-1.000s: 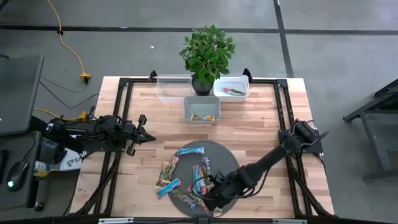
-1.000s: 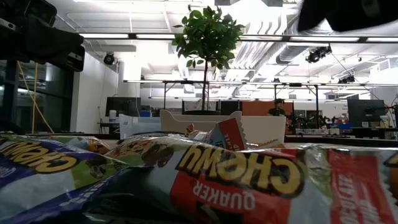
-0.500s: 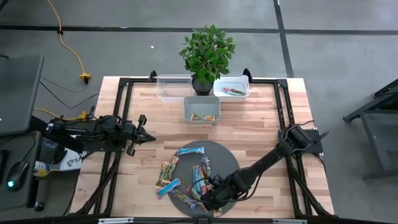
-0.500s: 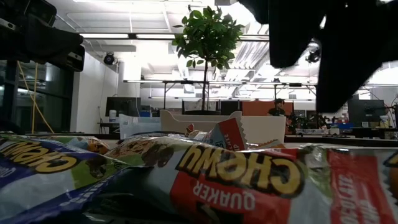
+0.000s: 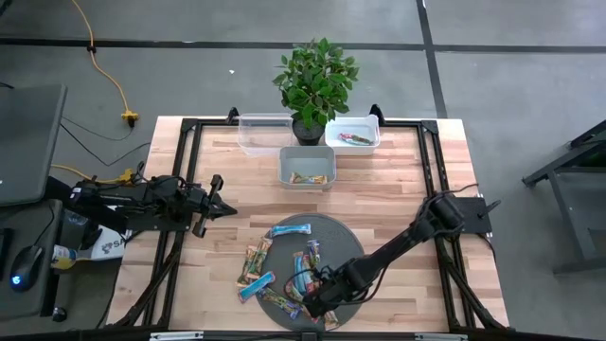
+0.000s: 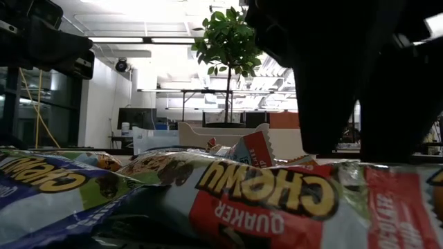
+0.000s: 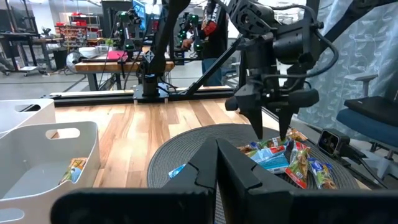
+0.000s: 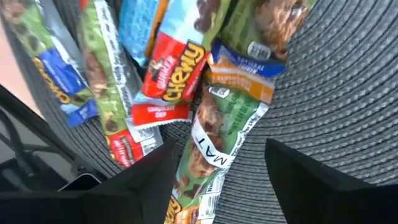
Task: Pick and place Granola Bars by type
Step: Put the orange granola bar into the gray bin
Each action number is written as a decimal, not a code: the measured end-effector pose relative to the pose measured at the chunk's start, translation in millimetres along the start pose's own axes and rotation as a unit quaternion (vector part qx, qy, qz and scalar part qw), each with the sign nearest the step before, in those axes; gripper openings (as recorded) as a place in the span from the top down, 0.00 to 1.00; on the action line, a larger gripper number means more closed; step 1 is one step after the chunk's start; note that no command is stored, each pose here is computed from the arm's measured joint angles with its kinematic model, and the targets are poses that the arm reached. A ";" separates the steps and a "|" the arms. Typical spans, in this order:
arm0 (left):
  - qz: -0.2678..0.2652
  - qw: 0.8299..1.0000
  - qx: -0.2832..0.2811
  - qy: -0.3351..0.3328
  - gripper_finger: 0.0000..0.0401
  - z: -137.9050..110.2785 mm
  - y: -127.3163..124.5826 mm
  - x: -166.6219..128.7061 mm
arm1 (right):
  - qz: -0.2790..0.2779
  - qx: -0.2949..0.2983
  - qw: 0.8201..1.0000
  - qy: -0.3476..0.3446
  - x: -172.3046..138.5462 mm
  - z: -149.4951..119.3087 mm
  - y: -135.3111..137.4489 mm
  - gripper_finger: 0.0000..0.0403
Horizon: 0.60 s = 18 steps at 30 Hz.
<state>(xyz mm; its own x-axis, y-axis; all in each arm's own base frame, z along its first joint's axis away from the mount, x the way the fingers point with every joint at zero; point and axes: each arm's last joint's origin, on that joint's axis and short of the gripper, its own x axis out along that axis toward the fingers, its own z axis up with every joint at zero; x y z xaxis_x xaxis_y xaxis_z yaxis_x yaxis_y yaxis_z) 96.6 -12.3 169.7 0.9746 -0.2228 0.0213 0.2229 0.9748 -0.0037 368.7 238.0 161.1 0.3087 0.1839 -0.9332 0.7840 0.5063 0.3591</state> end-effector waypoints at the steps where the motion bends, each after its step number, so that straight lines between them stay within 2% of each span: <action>1: 0.000 1.000 0.000 0.000 1.00 -0.1 0.0 0.0 | -0.001 0.000 1.000 0.002 2.0 0.0 -0.2 0.43; 18: 0.002 1.000 0.000 0.000 1.00 -0.1 0.1 0.0 | 0.017 0.012 1.000 0.010 15.1 11.0 2.8 0.46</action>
<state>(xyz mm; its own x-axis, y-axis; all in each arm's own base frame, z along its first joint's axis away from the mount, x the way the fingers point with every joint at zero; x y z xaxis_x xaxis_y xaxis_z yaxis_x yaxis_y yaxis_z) 96.6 -12.2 169.6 0.9756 -0.2184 0.0210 0.2185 0.9758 -0.0042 381.5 233.0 148.1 0.3238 0.2175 -0.9208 0.7868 0.4785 0.3897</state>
